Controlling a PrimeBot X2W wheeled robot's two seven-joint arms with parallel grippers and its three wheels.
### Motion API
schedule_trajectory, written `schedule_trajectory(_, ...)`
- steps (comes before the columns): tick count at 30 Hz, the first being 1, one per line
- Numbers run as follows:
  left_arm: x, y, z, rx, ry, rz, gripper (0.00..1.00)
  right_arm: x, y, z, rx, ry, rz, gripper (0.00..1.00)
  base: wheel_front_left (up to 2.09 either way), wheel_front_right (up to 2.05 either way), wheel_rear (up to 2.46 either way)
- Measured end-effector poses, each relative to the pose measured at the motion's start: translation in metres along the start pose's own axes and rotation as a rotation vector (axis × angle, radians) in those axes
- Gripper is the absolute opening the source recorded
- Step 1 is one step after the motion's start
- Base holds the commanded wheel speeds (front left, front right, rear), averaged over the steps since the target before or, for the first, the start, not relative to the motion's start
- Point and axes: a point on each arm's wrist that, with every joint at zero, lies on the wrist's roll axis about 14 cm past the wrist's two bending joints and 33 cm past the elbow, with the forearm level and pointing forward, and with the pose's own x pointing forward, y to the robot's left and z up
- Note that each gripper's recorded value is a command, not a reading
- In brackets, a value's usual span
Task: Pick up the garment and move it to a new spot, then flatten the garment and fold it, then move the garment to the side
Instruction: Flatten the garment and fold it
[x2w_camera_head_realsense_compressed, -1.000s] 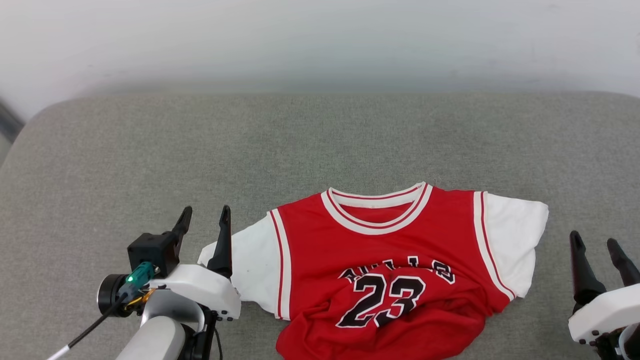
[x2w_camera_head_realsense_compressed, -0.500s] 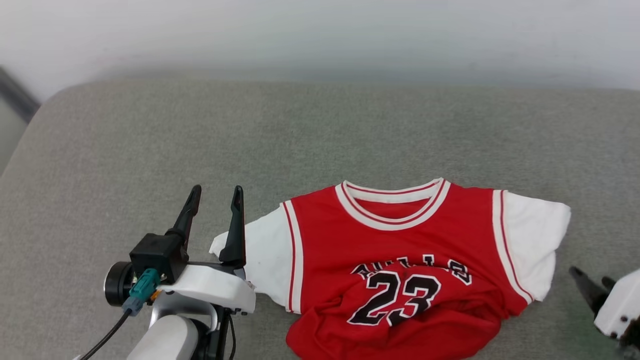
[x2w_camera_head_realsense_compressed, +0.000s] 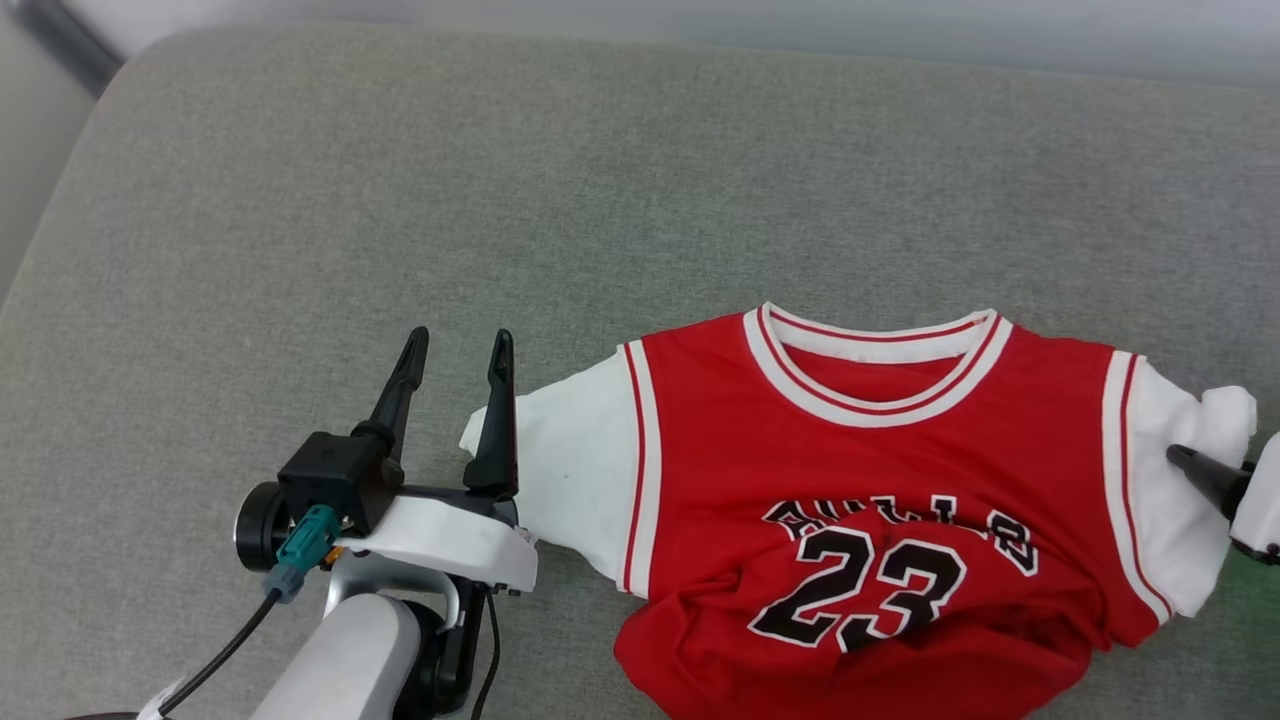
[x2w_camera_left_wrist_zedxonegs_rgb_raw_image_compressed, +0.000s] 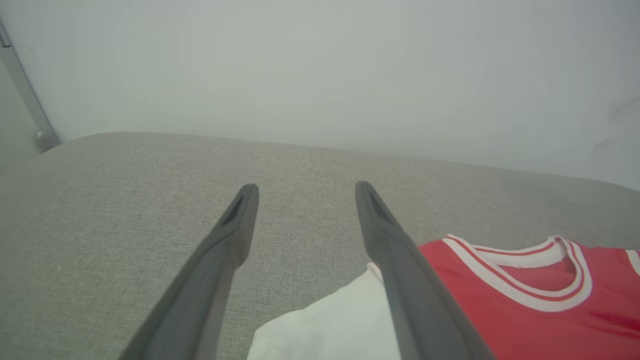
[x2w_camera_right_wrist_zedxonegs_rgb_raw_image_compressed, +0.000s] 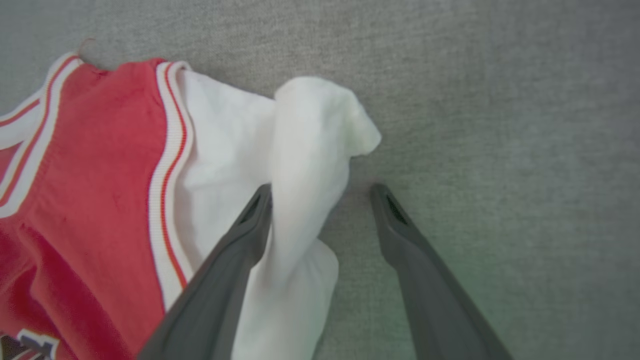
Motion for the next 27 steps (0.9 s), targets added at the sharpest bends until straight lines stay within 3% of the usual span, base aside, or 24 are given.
schedule_trajectory(4,-0.001,0.009,-0.011,-0.01,0.031,0.024,1.0,0.014,-0.001,-0.007,0.004,0.068,-0.004,1.0,0.0,0.0,0.0)
schedule_trajectory(5,-0.001,0.012,-0.013,-0.016,0.04,0.03,1.0,0.015,0.0,-0.008,0.008,0.077,-0.002,0.48,0.0,0.0,0.0)
schedule_trajectory(6,-0.002,0.013,-0.016,-0.02,0.053,0.032,1.0,0.015,0.001,-0.008,0.019,0.079,0.005,0.16,0.0,0.0,0.0)
schedule_trajectory(7,-0.002,0.013,-0.017,-0.024,0.059,0.032,1.0,0.015,0.001,-0.008,0.021,0.077,0.006,0.0,0.0,0.0,0.0)
schedule_trajectory(15,-0.006,0.028,-0.042,-0.063,0.294,0.008,1.0,0.001,0.007,-0.005,0.023,0.024,0.027,0.0,0.0,0.0,0.0)
schedule_trajectory(27,-0.025,0.03,-0.1,-0.101,0.813,-0.054,1.0,-0.04,0.008,-0.011,0.044,-0.08,0.053,0.0,0.0,0.0,0.0)
